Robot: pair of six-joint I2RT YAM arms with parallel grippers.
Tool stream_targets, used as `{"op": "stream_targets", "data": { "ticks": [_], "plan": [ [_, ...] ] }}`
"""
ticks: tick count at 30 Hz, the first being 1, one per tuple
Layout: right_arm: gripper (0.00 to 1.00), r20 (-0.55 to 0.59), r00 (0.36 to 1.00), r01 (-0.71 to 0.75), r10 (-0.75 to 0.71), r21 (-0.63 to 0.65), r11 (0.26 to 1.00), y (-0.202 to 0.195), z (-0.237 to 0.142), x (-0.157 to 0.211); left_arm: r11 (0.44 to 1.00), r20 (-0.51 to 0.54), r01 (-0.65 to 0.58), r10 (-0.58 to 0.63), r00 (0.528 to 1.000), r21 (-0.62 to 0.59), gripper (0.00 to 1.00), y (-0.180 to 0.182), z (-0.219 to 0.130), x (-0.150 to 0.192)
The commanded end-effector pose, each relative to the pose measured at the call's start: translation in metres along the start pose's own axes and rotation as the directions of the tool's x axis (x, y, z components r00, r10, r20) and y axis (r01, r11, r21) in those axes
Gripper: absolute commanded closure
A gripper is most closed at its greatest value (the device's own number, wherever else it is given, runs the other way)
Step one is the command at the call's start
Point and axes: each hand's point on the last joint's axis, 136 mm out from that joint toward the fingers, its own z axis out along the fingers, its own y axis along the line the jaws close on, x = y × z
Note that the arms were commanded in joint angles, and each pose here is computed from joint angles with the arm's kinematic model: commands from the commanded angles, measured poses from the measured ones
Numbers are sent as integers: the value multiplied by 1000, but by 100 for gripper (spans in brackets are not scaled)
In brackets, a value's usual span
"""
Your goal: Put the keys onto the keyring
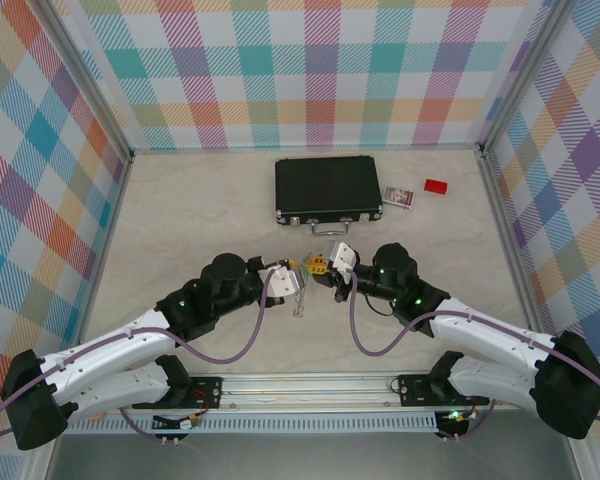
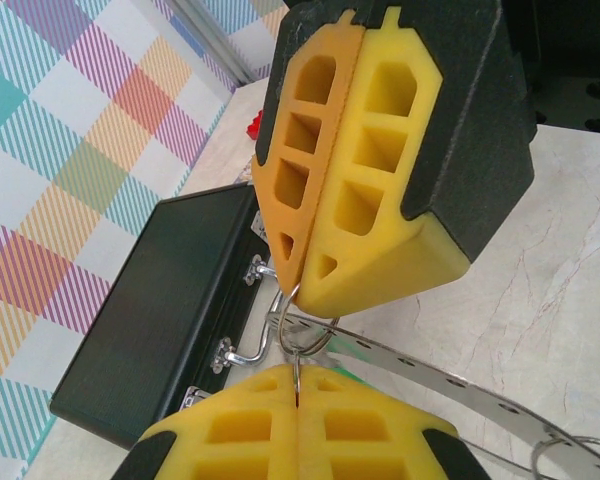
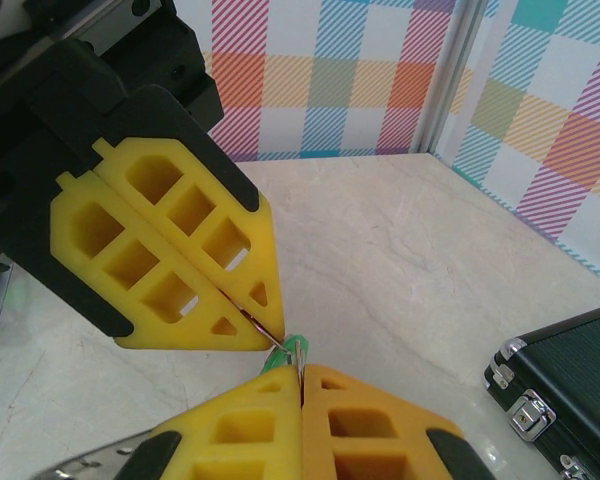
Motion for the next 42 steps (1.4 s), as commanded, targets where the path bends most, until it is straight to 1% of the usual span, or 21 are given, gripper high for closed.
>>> {"op": "stream_targets", "data": {
  "ticks": [1,8,16,28,42],
  "plan": [
    [100,61,997,43,-42,-7,999,3,-2,-14,1000,8,0,1,1000,-7,100,1,1,1],
    [100,62,997,47,-45,-22,999,7,-2,-14,999,15,17,-16,1000,-38,100,6,0,0],
    [100,67,997,48,-47,-18,999,6,-3,-15,1000,6,17,-17,1000,-19,100,3,1,2],
    [100,74,996,48,-47,-16,999,6,-3,-16,998,1,20,-21,1000,61,100,-11,6,3],
    [100,69,997,44,-45,23,999,0,-4,-16,994,11,41,-42,999,104,100,-19,5,2]
  ]
}}
